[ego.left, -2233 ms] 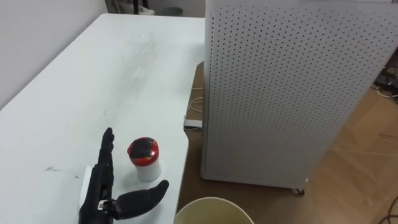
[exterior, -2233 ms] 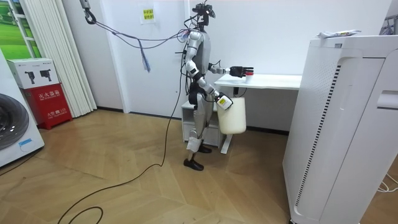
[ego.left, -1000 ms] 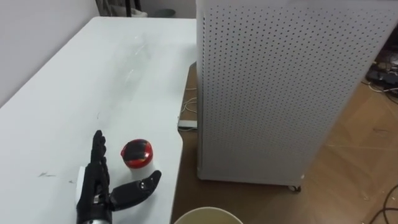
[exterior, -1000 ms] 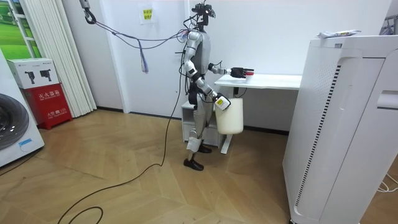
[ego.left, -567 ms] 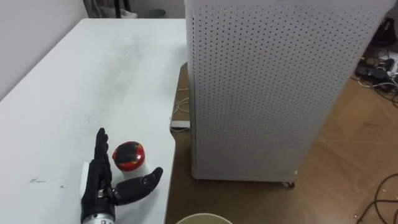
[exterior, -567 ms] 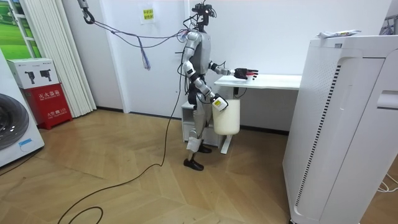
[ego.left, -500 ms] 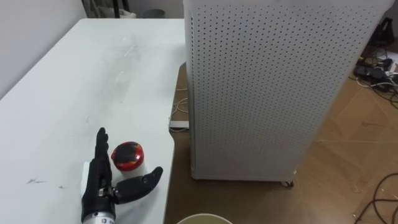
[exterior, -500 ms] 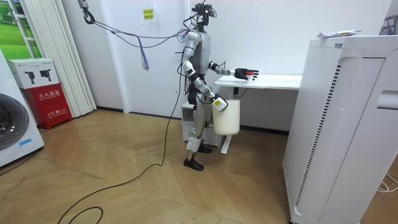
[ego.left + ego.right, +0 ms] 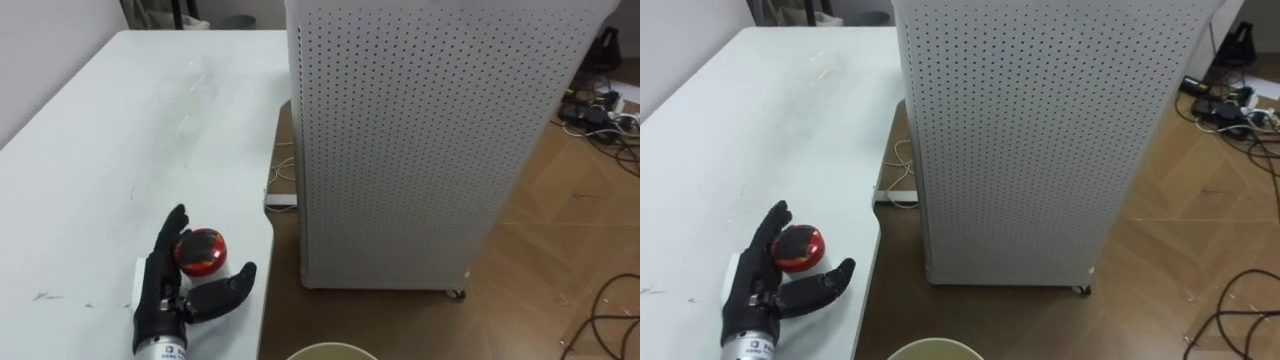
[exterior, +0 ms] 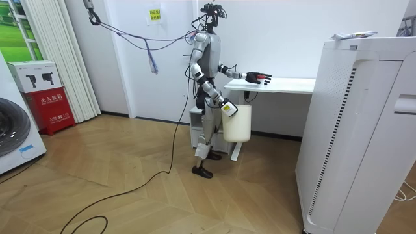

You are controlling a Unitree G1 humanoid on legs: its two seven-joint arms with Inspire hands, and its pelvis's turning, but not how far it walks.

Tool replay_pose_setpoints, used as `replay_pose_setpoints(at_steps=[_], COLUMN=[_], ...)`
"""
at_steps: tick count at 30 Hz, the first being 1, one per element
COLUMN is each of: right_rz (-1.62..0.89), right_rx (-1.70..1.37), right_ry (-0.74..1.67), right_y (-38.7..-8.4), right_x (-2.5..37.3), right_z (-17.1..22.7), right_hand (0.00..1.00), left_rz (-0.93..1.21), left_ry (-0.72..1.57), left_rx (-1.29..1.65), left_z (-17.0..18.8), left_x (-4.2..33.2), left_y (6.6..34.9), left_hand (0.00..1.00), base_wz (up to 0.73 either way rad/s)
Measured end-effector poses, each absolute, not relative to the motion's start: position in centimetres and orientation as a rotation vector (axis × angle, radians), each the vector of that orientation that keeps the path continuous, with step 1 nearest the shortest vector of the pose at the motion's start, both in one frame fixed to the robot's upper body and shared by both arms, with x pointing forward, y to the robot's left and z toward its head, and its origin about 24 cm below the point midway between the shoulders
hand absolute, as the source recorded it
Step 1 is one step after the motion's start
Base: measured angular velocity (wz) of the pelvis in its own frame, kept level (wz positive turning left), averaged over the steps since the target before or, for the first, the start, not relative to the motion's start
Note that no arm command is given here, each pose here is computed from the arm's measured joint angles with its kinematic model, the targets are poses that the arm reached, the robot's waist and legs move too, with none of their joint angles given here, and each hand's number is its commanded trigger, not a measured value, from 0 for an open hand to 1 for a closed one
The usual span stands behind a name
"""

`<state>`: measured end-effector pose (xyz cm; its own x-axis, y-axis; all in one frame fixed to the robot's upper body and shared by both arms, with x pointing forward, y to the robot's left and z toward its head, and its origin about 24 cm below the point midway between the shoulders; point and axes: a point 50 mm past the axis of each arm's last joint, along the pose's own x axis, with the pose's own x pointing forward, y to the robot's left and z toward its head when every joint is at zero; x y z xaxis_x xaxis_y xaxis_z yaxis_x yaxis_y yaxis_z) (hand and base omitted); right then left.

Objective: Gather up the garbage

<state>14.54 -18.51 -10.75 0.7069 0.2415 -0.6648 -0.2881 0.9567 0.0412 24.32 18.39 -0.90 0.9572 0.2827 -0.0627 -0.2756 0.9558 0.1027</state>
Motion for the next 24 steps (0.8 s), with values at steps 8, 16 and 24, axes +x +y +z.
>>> replay_pose_setpoints(at_steps=[8, 16, 24], right_rz=[0.292, 0.279, 0.232], right_rx=[-0.068, -0.070, -0.089], right_ry=[0.742, 0.767, 0.805], right_y=[-18.6, -18.7, -19.5], right_x=[14.5, 14.2, 13.9], right_z=[-10.8, -11.2, -11.8], right_hand=[1.00, 1.00, 1.00], left_rz=[0.290, 0.293, 0.307], left_ry=[0.100, 0.110, 0.115], left_rx=[0.105, 0.110, 0.033], left_z=[-1.2, -1.5, -1.4], left_x=[24.5, 24.9, 25.3], left_y=[18.5, 18.5, 18.6], left_hand=[1.00, 1.00, 1.00], base_wz=[0.00, 0.00, 0.00])
